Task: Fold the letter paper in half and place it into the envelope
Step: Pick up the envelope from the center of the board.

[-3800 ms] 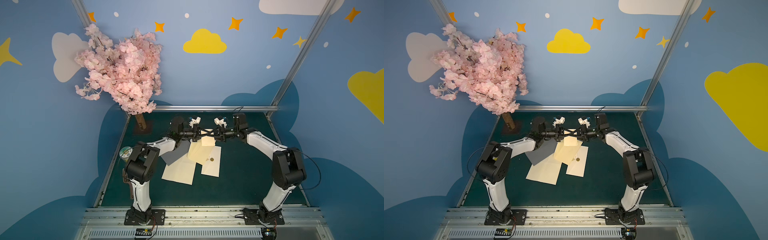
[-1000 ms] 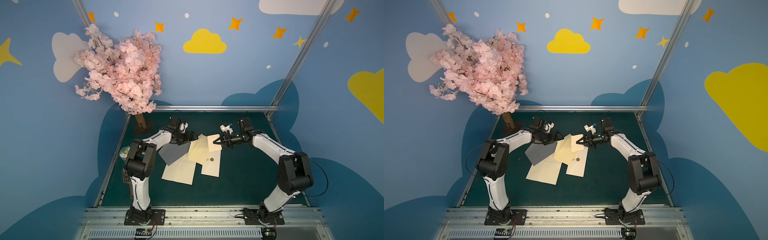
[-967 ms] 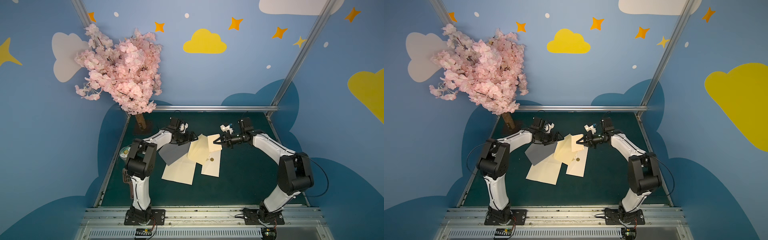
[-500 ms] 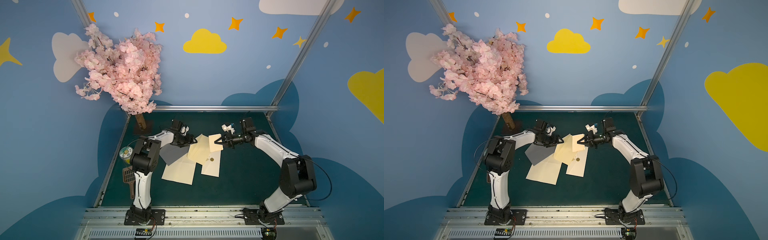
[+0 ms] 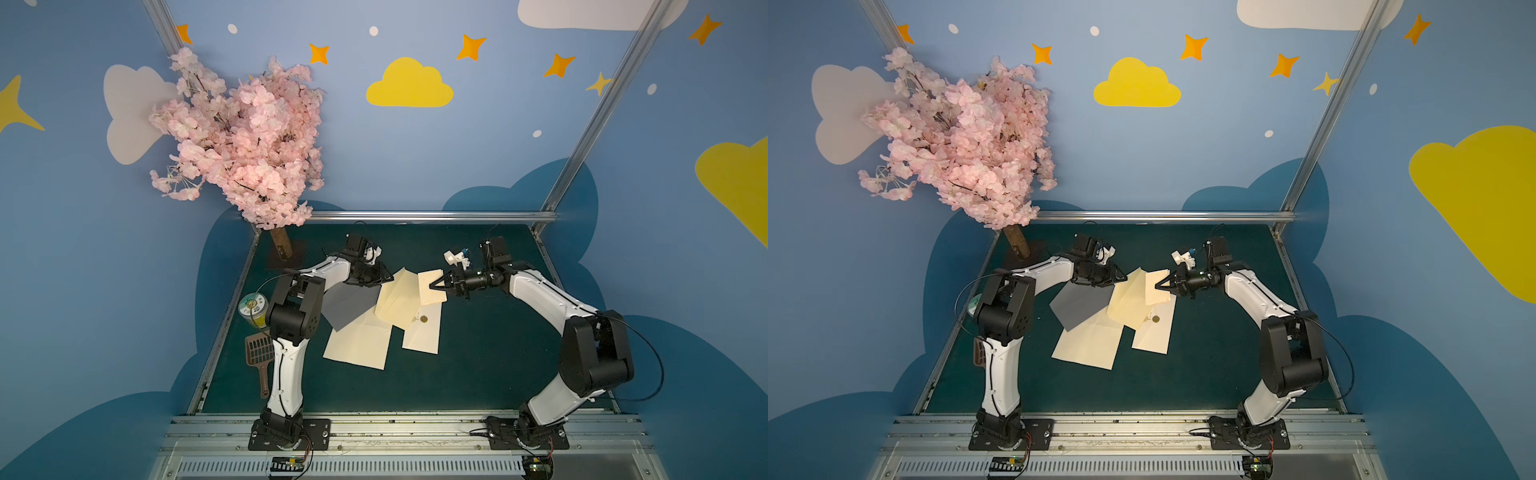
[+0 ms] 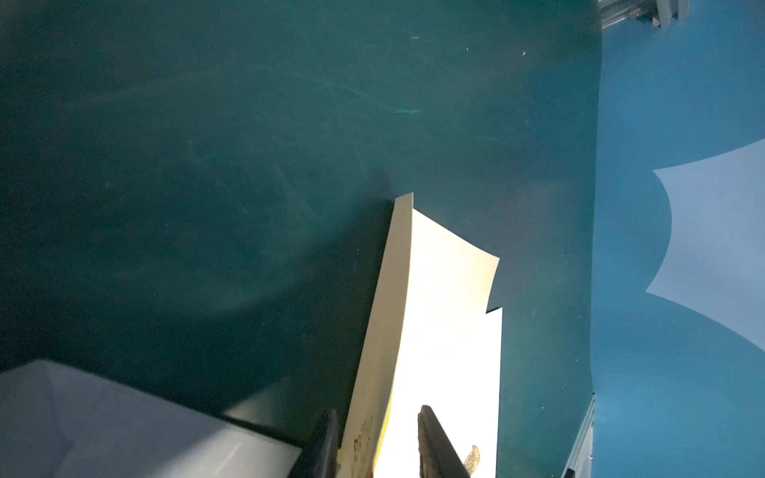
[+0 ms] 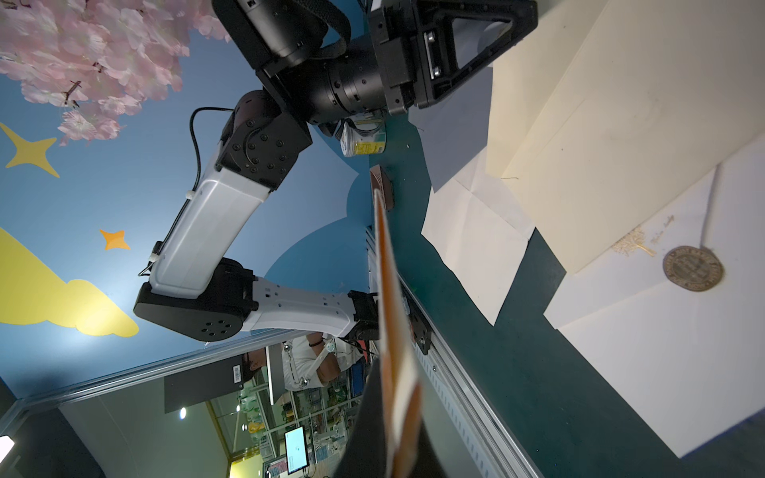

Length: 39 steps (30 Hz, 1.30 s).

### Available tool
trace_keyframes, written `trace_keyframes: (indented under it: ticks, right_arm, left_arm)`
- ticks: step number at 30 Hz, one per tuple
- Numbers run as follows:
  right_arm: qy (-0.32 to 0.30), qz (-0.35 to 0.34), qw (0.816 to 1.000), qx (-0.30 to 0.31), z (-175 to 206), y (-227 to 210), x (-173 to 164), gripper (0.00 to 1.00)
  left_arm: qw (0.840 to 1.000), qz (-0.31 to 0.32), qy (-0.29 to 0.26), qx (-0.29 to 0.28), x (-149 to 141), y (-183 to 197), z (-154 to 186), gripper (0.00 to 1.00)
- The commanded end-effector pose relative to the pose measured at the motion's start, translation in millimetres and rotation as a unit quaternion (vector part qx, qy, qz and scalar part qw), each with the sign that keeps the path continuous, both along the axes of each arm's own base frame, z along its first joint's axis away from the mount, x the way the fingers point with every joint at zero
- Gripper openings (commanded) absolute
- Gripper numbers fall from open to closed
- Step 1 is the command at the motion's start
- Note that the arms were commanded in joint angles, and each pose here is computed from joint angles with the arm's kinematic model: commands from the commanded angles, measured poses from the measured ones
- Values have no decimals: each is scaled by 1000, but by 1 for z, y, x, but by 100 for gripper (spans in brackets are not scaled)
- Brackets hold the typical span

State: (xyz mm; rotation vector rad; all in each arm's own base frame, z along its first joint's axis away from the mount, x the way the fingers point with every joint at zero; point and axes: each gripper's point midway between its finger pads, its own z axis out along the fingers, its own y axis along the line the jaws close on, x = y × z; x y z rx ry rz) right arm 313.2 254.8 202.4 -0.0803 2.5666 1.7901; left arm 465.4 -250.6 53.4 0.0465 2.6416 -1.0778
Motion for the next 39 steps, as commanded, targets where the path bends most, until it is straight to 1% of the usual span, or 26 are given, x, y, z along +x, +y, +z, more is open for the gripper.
trace_keyframes:
  ticks: [1, 3, 6, 9, 13, 19, 25, 27, 31, 35, 39]
  right_arm:
    - [-19, -7, 1000, 3, 12, -3, 2, 0]
    - [-18, -9, 1000, 2, 12, -5, 4, 0]
    - [-20, -11, 1000, 2, 13, -6, 6, 0]
    - [-21, -16, 1000, -3, 12, -6, 9, 0]
    - [-16, -28, 999, -19, 7, -8, 15, 0]
    - [8, -48, 995, -85, -8, -12, 21, 0]
    - [33, -61, 986, -149, -17, -13, 25, 0]
    - [51, -67, 981, -174, -23, -13, 25, 0]
    - [90, -74, 972, -203, -35, -9, 25, 0]
    - [123, -76, 961, -237, -48, -6, 24, 0]
    - [137, -72, 955, -253, -57, 0, 26, 0]
  left_arm:
    - [1000, -11, 12, -12, -1, -3, 1, 26]
    - [1000, -15, 14, -15, -2, -4, 1, 19]
    - [999, -21, 18, -20, -6, -6, 2, 3]
    - [999, -23, 19, -23, -10, -6, 8, 3]
    - [999, -22, 5, -29, -15, -7, 29, 3]
    - [1000, -17, -9, -13, -28, -12, 59, 3]
    - [1000, 5, -23, 5, -44, -19, 83, 3]
    - [1000, 18, -23, 11, -48, -20, 87, 3]
    - [999, 38, -31, 12, -54, -23, 97, 3]
    - [999, 33, -37, 10, -59, -32, 105, 3]
    - [999, 27, -39, 8, -63, -37, 109, 3]
